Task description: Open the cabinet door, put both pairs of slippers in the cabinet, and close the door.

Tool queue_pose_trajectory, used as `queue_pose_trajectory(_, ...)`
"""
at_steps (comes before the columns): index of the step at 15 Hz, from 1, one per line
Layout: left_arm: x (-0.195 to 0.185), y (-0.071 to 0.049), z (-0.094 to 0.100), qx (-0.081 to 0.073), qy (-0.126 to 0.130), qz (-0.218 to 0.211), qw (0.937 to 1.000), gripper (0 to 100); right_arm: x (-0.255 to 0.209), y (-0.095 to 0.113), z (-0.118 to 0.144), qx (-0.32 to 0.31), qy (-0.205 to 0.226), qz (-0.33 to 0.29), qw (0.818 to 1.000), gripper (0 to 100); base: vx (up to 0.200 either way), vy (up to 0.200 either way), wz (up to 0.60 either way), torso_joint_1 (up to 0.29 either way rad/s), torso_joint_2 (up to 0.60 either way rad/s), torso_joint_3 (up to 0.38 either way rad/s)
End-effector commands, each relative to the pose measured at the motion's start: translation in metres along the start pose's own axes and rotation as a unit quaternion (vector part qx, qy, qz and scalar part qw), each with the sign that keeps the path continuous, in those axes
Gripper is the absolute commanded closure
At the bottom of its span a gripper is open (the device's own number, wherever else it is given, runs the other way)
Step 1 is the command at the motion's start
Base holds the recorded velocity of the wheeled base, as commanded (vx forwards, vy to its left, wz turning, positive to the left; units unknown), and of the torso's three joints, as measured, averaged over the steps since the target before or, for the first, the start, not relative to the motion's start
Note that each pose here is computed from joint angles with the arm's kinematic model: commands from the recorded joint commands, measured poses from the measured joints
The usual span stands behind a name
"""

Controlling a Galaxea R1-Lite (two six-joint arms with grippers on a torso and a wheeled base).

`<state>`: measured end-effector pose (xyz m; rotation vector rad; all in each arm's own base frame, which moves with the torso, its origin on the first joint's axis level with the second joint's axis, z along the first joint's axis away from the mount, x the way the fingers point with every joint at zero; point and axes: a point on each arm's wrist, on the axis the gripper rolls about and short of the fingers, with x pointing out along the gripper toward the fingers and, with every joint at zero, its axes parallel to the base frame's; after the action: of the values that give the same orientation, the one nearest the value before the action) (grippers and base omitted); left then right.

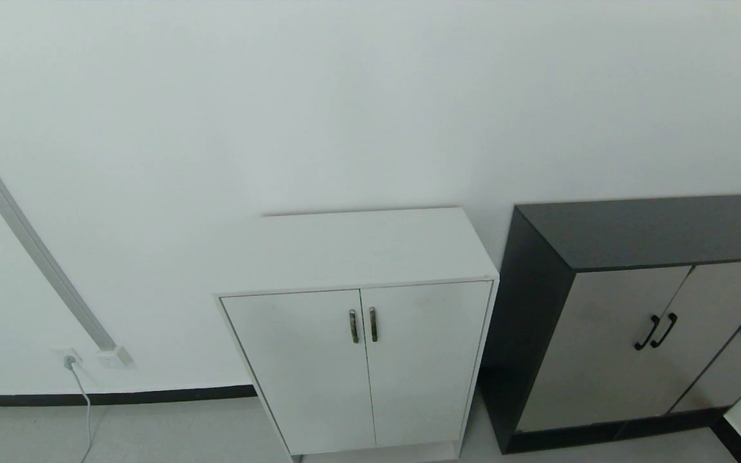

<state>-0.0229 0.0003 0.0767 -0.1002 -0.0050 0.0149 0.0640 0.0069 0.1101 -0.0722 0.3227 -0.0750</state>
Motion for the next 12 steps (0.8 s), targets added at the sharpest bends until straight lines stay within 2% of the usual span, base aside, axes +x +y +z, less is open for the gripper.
queue_pose_trajectory(1, 0.000, 0.000, 0.000, 0.000, 0.000, 0.001, 1.0000, 100, -0.028, -0.007, -0.010, 0.014, -0.060, 0.034, 0.998, 100, 0.000, 0.000, 0.00, 0.000, 0.00, 0.000)
queue_pose_trajectory(3, 0.000, 0.000, 0.000, 0.000, 0.000, 0.000, 1.0000, 100, -0.046, -0.009, -0.030, 0.008, -0.074, 0.094, 0.993, 100, 0.000, 0.000, 0.00, 0.000, 0.00, 0.000)
queue_pose_trajectory(5, 0.000, 0.000, 0.000, 0.000, 0.001, -0.001, 1.0000, 100, -0.058, -0.010, -0.051, -0.014, -0.062, 0.142, 0.988, 100, 0.000, 0.000, 0.00, 0.000, 0.00, 0.000)
queue_pose_trajectory(11, 0.000, 0.000, 0.000, 0.000, 0.001, 0.000, 1.0000, 100, -0.063, -0.011, -0.056, -0.033, -0.110, 0.168, 0.979, 100, 0.000, 0.000, 0.00, 0.000, 0.00, 0.000)
queue_pose_trajectory(12, 0.000, 0.000, 0.000, 0.000, 0.001, 0.000, 1.0000, 100, -0.064, -0.012, -0.058, -0.037, -0.120, 0.193, 0.973, 100, 0.000, 0.000, 0.00, 0.000, 0.00, 0.000)
